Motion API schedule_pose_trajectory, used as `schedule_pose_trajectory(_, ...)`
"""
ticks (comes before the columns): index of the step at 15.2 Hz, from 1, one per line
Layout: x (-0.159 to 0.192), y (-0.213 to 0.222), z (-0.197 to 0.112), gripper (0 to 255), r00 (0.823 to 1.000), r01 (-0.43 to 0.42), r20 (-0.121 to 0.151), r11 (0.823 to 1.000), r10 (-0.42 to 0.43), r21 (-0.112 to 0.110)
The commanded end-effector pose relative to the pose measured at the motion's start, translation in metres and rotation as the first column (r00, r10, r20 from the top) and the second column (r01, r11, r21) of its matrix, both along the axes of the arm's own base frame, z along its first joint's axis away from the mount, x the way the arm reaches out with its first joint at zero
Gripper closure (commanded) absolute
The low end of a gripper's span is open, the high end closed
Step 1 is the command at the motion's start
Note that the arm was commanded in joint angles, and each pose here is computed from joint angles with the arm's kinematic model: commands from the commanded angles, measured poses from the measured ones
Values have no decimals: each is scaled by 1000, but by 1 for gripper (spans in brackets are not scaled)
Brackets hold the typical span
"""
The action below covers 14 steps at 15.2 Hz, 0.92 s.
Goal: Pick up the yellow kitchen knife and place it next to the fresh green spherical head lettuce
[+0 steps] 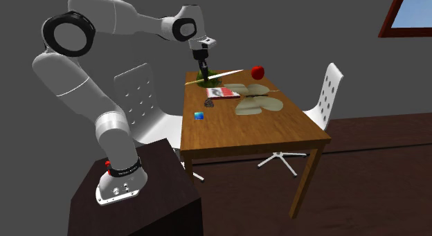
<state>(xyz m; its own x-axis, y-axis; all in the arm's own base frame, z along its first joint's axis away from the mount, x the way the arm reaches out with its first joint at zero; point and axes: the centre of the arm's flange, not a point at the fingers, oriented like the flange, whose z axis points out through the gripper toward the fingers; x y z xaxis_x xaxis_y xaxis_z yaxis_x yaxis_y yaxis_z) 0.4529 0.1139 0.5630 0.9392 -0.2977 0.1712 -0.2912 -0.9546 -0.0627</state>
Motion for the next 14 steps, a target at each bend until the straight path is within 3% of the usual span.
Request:
schedule_pose_trajectory(1, 6, 24, -2, 255, 1000, 2, 0, 1000, -2, 1)
schedule_pose_trajectory(14, 38, 183, -7, 255, 1000, 2, 0, 1000, -2, 1)
